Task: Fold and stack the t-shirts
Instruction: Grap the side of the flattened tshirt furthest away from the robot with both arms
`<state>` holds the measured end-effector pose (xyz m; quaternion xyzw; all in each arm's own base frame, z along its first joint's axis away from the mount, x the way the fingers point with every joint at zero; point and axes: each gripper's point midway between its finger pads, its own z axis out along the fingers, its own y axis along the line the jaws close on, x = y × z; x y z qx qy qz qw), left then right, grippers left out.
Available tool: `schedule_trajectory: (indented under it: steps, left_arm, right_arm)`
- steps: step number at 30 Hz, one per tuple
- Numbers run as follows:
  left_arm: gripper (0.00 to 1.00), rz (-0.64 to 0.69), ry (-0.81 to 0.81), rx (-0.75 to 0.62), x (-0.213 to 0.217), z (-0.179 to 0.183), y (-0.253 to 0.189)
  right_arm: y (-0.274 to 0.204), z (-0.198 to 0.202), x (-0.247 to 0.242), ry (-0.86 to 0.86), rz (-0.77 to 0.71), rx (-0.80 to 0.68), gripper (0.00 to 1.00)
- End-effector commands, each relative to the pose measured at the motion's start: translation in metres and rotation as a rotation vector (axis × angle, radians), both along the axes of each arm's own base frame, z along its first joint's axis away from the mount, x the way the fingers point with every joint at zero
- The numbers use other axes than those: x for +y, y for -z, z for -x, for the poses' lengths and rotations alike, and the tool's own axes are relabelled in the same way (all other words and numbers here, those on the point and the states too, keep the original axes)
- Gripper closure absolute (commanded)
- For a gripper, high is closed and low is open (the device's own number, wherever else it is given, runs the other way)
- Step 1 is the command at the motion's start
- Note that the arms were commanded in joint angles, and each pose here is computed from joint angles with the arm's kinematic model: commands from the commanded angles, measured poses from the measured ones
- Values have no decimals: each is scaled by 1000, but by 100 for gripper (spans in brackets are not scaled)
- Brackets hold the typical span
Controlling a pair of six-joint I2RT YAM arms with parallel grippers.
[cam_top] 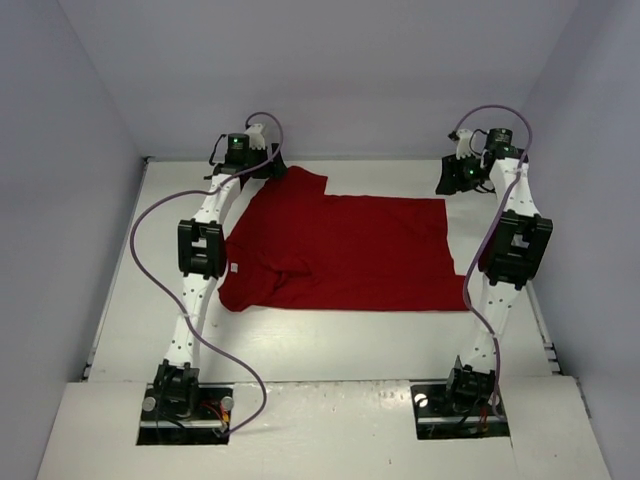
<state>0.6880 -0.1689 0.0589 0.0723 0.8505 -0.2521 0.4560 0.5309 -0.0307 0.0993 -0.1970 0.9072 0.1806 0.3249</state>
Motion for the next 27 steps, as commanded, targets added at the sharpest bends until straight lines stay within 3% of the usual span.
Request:
schedule_trajectory:
  steps: [1, 4, 13, 24, 27]
  left_arm:
    - [25, 10, 17, -48, -9, -1, -35]
    - [34, 14, 52, -30, -17, 5, -31]
    - [34, 49, 145, 15, -55, 24, -20]
    - [48, 80, 74, 2, -37, 9, -18]
    - [52, 77, 46, -23, -24, 2, -22]
  right_arm:
    - [11, -19, -8, 77, -25, 25, 55]
    - [27, -26, -10, 98, -33, 47, 55]
    - [55, -27, -20, 140, -15, 96, 55]
    - [73, -37, -8, 147, -113, 115, 56]
    - [79, -36, -2, 135, -135, 129, 64]
